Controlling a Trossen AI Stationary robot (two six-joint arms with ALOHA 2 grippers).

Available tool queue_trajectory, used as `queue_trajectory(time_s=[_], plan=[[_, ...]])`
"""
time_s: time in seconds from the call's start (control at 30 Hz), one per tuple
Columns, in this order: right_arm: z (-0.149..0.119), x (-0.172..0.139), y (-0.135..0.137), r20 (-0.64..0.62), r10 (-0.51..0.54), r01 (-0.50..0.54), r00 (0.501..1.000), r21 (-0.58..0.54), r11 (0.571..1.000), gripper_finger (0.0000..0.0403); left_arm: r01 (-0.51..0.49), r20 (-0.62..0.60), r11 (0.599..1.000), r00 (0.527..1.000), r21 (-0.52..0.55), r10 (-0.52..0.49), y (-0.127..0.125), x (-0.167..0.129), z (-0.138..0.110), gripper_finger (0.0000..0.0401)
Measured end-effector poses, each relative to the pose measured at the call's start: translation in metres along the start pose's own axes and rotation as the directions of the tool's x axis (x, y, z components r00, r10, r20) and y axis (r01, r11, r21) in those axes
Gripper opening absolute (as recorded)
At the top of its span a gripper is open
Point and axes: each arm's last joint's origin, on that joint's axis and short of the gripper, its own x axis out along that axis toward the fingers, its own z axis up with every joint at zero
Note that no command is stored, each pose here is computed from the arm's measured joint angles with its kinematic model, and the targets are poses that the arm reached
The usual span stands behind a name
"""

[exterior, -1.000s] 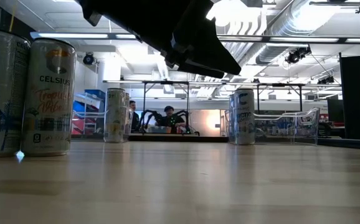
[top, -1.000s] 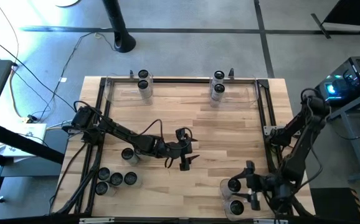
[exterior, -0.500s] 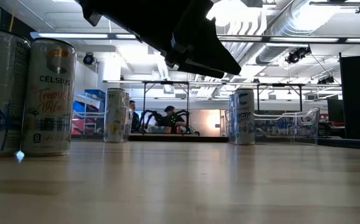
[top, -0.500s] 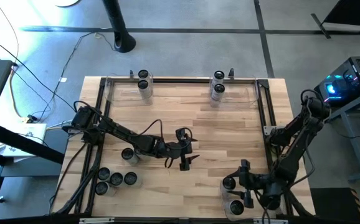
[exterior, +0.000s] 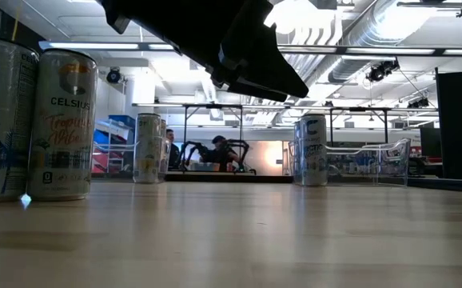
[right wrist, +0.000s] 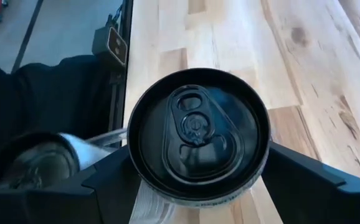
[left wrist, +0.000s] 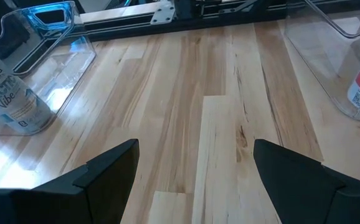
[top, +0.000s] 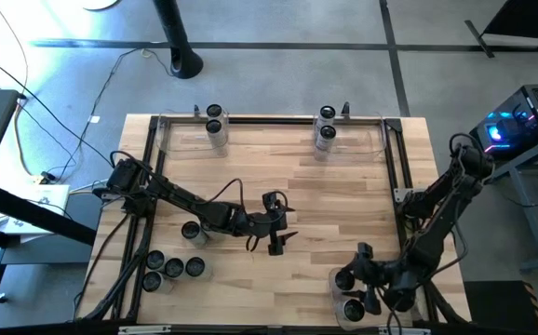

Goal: Sort soda cans
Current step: Put the white-pink soda can into the bottom right transparent bin, then adjust the bottom right transparent bin

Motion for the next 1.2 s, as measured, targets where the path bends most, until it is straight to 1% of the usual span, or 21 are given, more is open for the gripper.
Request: queue_trajectory(time_s=[0.13, 0.27, 0.4, 0.6, 0.73, 0.83, 0.87, 0.9, 1.0, 1.1, 1.2], plan=[[0.000, 0.000, 0.001, -0.007, 0.018, -0.019, 1.000, -0.065, 0.998, 0.0296, 0.000, 0.000, 1.000, 1.000, 0.000, 0.000, 0.000, 0.000, 0.000, 0.0310], [0.004, -0.004, 0.004, -0.002, 0.026, -0.026, 1.000, -0.096, 0.995, 0.0296, 0.000, 0.000, 1.000, 1.000, 0.000, 0.000, 0.000, 0.000, 0.000, 0.0310], [0.016, -0.015, 0.011, 0.040, 0.053, -0.049, 0.998, -0.102, 0.994, 0.0296, 0.000, -0.001, 1.000, 1.000, 0.000, 0.000, 0.000, 0.000, 0.000, 0.0310], [0.023, -0.027, 0.018, 0.048, 0.068, -0.061, 0.997, -0.135, 0.989, 0.0296, 0.000, -0.001, 1.000, 1.000, 0.000, 0.000, 0.000, 0.000, 0.000, 0.0310], [0.030, -0.035, 0.021, 0.070, 0.043, -0.031, 0.997, -0.167, 0.985, 0.0296, 0.000, -0.002, 1.000, 1.000, 0.000, 0.000, 0.000, 0.000, 0.000, 0.0310], [0.039, -0.044, 0.026, 0.126, 0.020, 0.007, 0.992, -0.208, 0.978, 0.0296, 0.002, -0.002, 1.000, 1.000, 0.000, -0.002, 0.000, 0.000, 0.000, 0.0310], [0.042, -0.048, 0.027, 0.141, 0.008, 0.024, 0.990, -0.222, 0.975, 0.0296, 0.015, -0.002, 1.000, 1.000, 0.001, -0.015, 0.000, 0.000, 0.000, 0.0310], [0.045, -0.051, 0.028, 0.153, -0.005, 0.041, 0.988, -0.237, 0.971, 0.0296, 0.047, 0.003, 0.999, 0.999, 0.005, -0.047, -0.001, 0.000, 0.000, 0.0310], [0.054, -0.061, 0.030, 0.181, -0.034, 0.082, 0.983, -0.267, 0.960, 0.0296, 0.170, 0.054, 0.985, 0.984, 0.030, -0.171, -0.002, 0.004, 0.004, 0.0310], [0.061, -0.068, 0.030, 0.206, -0.068, 0.130, 0.976, -0.308, 0.942, 0.0296, 0.281, 0.107, 0.955, 0.951, 0.096, -0.291, -0.001, 0.012, 0.004, 0.0310], [0.068, -0.074, 0.030, 0.241, -0.099, 0.178, 0.965, -0.332, 0.927, 0.0296, 0.361, 0.123, 0.919, 0.916, 0.161, -0.381, 0.002, 0.024, 0.008, 0.0310]])
